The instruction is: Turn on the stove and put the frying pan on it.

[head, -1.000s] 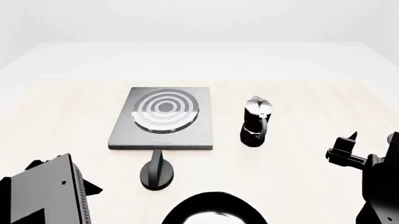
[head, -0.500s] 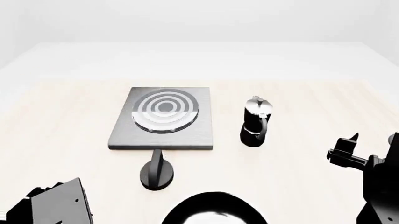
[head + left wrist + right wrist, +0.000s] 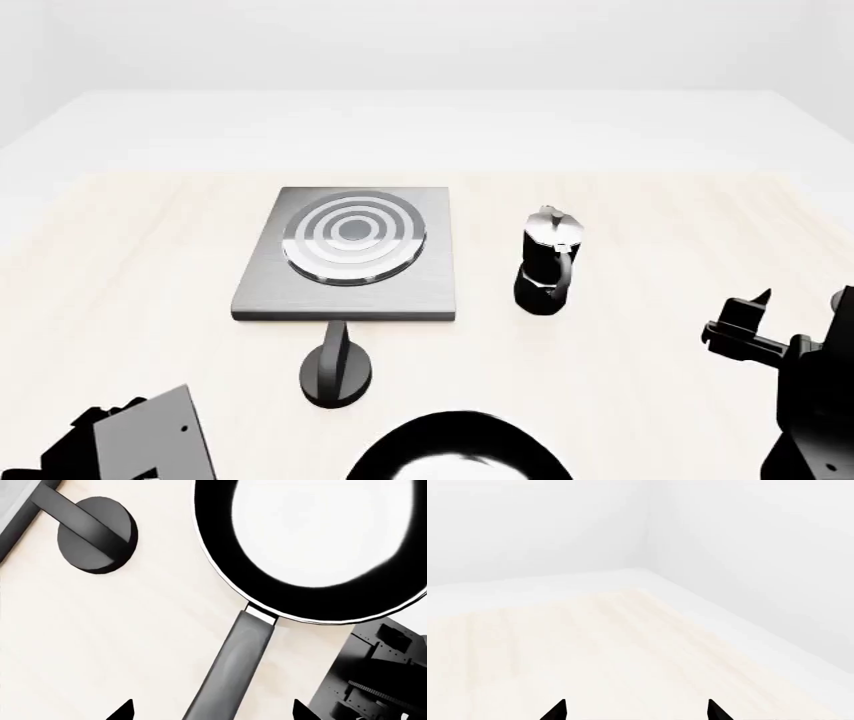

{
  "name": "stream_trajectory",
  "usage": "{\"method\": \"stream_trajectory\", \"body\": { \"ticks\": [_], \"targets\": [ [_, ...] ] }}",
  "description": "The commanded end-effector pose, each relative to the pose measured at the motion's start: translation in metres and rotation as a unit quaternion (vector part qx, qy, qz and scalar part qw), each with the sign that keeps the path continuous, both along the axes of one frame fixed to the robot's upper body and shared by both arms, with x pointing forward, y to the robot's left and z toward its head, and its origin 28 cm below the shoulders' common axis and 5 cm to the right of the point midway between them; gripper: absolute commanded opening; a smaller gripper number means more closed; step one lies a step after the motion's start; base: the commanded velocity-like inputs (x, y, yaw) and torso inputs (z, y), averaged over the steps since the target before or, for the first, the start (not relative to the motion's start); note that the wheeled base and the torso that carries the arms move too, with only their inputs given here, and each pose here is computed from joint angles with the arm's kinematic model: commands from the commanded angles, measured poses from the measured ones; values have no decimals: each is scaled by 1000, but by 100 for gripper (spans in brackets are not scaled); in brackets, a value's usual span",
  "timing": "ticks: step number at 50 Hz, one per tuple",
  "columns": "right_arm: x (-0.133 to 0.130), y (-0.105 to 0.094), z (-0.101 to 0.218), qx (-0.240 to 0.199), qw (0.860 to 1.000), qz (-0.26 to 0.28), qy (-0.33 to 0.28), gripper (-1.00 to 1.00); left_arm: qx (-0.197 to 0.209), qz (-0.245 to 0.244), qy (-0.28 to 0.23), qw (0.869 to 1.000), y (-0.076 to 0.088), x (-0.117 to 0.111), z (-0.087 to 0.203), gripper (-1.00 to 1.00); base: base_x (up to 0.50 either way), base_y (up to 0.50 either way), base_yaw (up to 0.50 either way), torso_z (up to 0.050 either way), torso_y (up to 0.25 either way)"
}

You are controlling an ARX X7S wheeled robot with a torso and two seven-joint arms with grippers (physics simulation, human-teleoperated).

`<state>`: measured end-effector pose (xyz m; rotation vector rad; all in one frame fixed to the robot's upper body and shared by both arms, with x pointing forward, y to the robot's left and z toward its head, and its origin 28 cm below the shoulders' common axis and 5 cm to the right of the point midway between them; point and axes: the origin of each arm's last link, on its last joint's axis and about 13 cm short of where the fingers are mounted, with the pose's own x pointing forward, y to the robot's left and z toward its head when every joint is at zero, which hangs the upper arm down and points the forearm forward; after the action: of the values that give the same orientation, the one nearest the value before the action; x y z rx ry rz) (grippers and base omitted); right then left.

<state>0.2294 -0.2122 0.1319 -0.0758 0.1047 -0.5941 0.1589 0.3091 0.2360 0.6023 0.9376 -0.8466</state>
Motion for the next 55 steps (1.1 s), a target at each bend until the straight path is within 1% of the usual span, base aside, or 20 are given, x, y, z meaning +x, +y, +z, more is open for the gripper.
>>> {"method": "stream_trajectory", "body": {
  "ticks": [1,3,4,5,7,14,16,28,29,35,55],
  "targets": [
    [1,0,-1,-1,1000,-5,4,100,-2,1,-2,1000,0,2,0,100,0,0,0,0,0],
    [1,0,0,-2,1000,-8,4,100,-2,-2,2,1000,-1,2,-2,100,0,0,0,0,0],
    [1,1,0,-3,1000,-4,2,100,6,-13,13,1000,-3,2,-7,100,0,0,0,0,0],
    [1,1,0,-4,1000,-5,2,100,12,-15,16,1000,-3,2,-8,100,0,0,0,0,0],
    [0,1,1,-3,1000,-5,0,100,11,-27,25,999,-4,1,-10,100,0,0,0,0,0],
    [0,1,-1,-3,1000,-5,2,100,20,-31,43,998,-3,4,-19,100,0,0,0,0,0],
    [-1,0,-1,-2,1000,-5,2,100,17,-35,48,998,-3,4,-20,100,0,0,0,0,0],
    [-1,1,-3,-3,1000,-6,4,100,26,-23,57,998,0,9,-27,100,0,0,0,0,0],
    [-1,1,-3,-2,1000,-5,4,100,31,-21,56,998,0,9,-27,100,0,0,0,0,0],
    [-1,1,-3,-3,1000,-5,4,100,29,-18,59,998,1,12,-30,100,0,0,0,0,0],
    [1,2,-6,-1,1000,-3,3,100,34,-21,96,995,3,29,-57,100,0,0,0,0,0]
  ]
}}
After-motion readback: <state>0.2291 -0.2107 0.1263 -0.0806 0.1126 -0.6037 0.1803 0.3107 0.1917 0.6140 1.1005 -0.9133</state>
